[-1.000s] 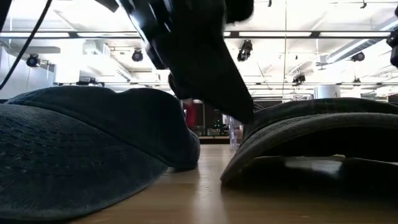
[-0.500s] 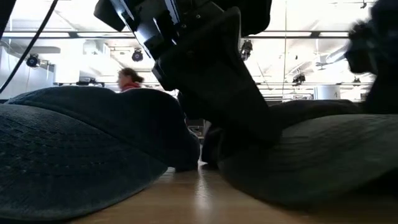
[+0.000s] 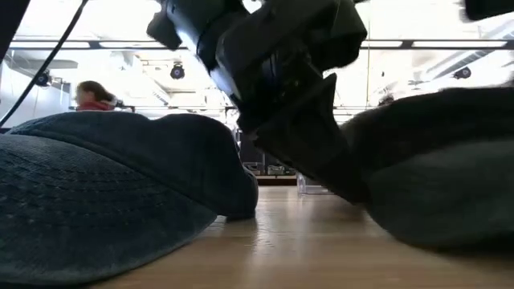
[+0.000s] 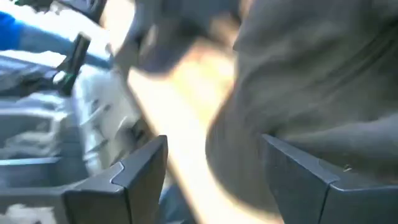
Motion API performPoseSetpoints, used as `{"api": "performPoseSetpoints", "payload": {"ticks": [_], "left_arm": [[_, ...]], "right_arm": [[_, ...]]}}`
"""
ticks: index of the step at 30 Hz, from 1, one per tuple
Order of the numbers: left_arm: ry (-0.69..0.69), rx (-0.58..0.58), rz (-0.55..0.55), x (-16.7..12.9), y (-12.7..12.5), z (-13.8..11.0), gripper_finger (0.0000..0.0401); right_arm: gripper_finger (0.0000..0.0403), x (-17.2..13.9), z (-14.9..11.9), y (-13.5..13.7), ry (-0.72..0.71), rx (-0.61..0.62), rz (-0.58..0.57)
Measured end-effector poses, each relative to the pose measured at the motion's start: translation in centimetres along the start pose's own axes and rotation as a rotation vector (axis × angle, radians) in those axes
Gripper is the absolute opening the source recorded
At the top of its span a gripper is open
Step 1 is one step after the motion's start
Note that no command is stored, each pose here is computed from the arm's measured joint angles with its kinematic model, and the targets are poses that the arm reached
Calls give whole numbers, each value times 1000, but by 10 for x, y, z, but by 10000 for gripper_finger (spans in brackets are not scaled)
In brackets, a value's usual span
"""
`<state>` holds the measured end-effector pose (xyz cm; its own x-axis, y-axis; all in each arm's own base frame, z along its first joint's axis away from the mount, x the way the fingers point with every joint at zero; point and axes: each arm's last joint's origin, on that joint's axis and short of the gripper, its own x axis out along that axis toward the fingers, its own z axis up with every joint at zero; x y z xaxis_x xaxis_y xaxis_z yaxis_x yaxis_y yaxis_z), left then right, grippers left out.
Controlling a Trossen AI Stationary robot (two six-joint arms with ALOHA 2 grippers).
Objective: Pick & Place hat
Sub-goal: Put the gray cap into the right transparent bin
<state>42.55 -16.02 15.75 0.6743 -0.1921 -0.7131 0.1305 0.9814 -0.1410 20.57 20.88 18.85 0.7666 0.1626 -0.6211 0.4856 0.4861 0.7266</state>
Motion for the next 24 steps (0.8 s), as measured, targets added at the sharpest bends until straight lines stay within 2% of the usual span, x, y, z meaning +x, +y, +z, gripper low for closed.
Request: {"api": "performPoseSetpoints", "payload": {"ticks": [3, 5, 8, 11, 15, 18, 22, 24], "left_arm": [[-38, 33, -3, -6, -3, 10, 62], [-44, 52, -1, -7, -4, 14, 62], [-36, 68, 35, -13, -3, 20, 62], [-81, 62, 33, -26, -6, 34, 62], [-150, -34, -64, -37, -12, 52, 62], [-184, -84, -118, -32, -15, 54, 62], [-167, -174, -182, -16, -15, 48, 62], [-174, -205, -211, -8, -16, 46, 62]], "right_arm": [[247, -11, -15, 6, 54, 114, 30], [247, -17, -24, 5, 77, 232, 7], [247, -26, -38, 6, 76, 306, -6], [247, -35, -39, -2, 17, 275, -128], [247, -54, -24, -13, -96, 229, -422], [247, -63, -14, -27, -132, 159, -634], [247, -57, 0, -46, -187, 158, -676], [247, -52, 1, -57, -179, 176, -658]]}}
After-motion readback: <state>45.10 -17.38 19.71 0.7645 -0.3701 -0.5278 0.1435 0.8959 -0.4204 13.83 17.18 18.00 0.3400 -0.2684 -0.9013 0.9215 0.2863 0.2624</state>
